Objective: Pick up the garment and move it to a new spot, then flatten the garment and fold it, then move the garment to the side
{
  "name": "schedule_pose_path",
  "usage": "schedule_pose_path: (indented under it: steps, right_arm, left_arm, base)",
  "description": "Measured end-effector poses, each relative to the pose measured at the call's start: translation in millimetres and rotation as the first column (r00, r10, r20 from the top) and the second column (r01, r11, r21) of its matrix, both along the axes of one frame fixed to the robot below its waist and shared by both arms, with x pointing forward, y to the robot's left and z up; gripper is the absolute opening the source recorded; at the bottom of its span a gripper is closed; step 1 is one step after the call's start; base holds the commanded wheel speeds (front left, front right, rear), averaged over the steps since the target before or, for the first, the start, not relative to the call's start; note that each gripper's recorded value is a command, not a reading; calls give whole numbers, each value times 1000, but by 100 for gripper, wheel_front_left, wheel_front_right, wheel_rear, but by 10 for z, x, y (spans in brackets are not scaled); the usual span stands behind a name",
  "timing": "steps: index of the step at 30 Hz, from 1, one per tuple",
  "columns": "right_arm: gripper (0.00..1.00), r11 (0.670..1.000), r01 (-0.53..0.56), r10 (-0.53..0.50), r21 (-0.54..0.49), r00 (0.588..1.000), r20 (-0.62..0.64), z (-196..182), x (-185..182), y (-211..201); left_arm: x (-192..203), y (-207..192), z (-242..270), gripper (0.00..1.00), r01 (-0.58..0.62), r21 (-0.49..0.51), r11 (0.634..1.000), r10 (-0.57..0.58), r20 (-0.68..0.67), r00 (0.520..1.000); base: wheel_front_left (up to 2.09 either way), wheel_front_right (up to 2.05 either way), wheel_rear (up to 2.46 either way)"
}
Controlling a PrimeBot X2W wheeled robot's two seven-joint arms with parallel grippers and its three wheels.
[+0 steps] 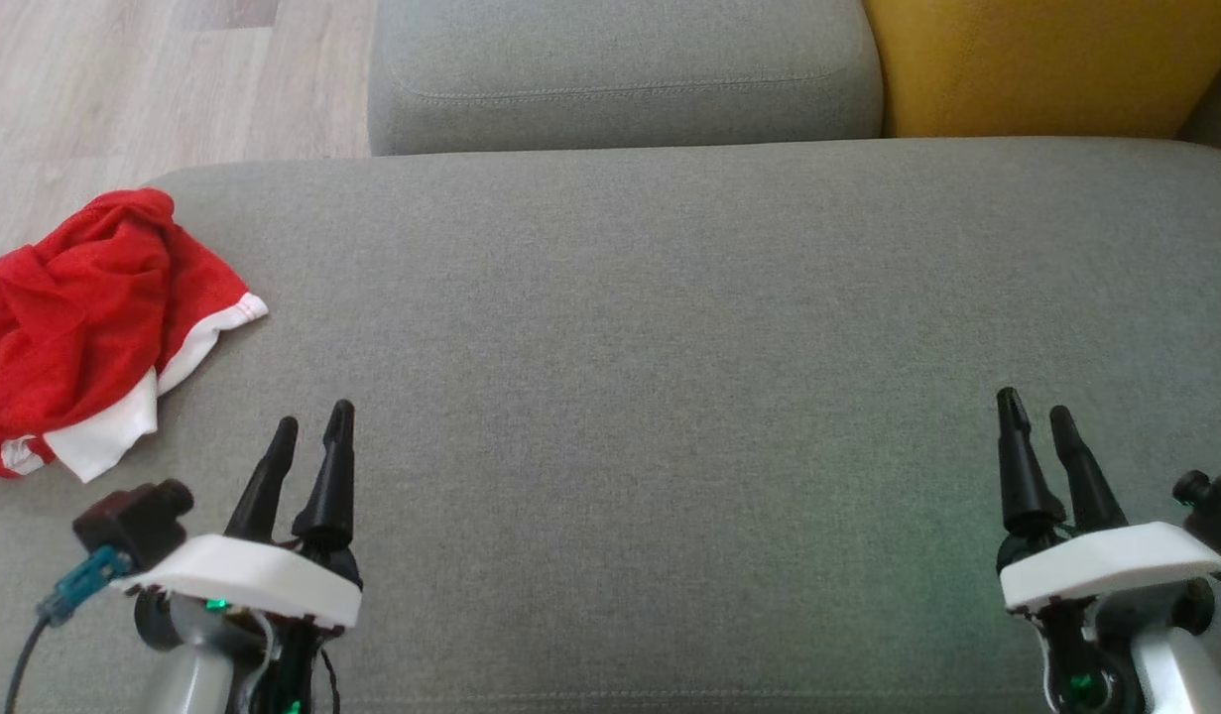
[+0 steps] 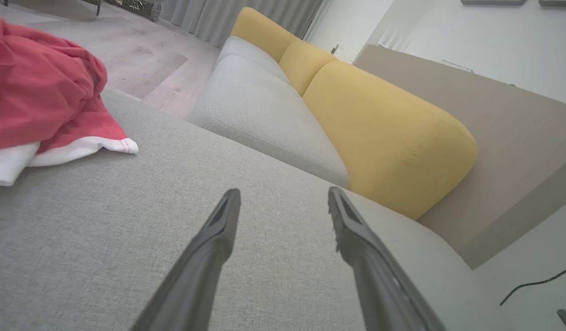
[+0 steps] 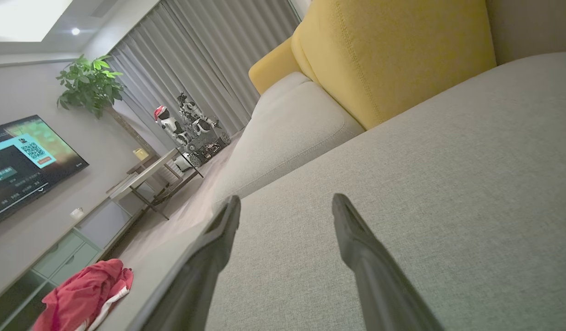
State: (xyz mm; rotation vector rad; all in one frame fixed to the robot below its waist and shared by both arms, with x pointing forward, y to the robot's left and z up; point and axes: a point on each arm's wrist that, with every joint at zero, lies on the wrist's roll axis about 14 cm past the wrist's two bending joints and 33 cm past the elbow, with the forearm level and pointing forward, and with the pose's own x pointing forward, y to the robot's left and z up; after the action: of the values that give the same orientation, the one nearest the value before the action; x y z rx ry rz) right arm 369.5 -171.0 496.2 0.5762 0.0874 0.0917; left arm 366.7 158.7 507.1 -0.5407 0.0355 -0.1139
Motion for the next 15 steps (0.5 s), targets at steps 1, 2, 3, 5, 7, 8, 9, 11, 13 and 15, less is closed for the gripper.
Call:
schedule_pose_path:
  steps: [1, 2, 3, 5, 7, 8, 9, 11, 13, 15]
  right_arm:
    - [100, 1000, -4, 4, -13, 1000, 2, 1, 0, 9]
    - [100, 1000, -7, 7, -25, 1000, 3, 1, 0, 18]
    - [100, 999, -11, 11, -38, 1000, 4, 3, 1, 27]
    - [100, 997, -21, 21, -68, 1000, 6, 4, 1, 49]
    - [100, 995, -28, 29, -94, 1000, 8, 7, 2, 67]
    - [100, 994, -31, 32, -108, 999, 9, 7, 2, 72]
    - [100, 992, -32, 34, -122, 999, 11, 8, 2, 75]
    - [100, 989, -37, 39, -145, 999, 11, 4, 0, 85]
    - [100, 984, -43, 46, -172, 999, 12, 3, -2, 97]
    - [100, 979, -47, 51, -196, 999, 17, 12, -1, 107]
  left_arm:
    - [-3, -3, -1, 100, -1, 16, 1000, 1, 2, 1000]
    - [-6, -4, -6, 100, -1, 30, 1000, 1, 3, 1000]
    - [-8, -3, -9, 100, 0, 40, 999, 0, 3, 1000]
    - [-13, -1, -7, 100, 0, 61, 998, 0, 10, 1000]
    - [-20, 1, -17, 100, 0, 93, 996, -1, 11, 1000]
    - [-24, 1, -29, 100, 3, 111, 994, -4, 9, 1000]
    - [-29, 2, -43, 100, 4, 128, 992, -5, 7, 1000]
    - [-37, -5, -53, 100, 7, 159, 987, -8, 9, 1000]
    - [-44, -10, -48, 100, 8, 188, 982, -11, 17, 1000]
    - [-50, -10, -50, 100, 9, 220, 975, -14, 20, 1000]
  base:
    - [0, 0, 0]
    - [0, 0, 0]
    - [0, 0, 0]
    - [0, 0, 0]
    - [0, 0, 0]
    - [0, 0, 0]
    - [0, 0, 0]
    - [0, 0, 0]
    - [0, 0, 0]
    - [0, 0, 0]
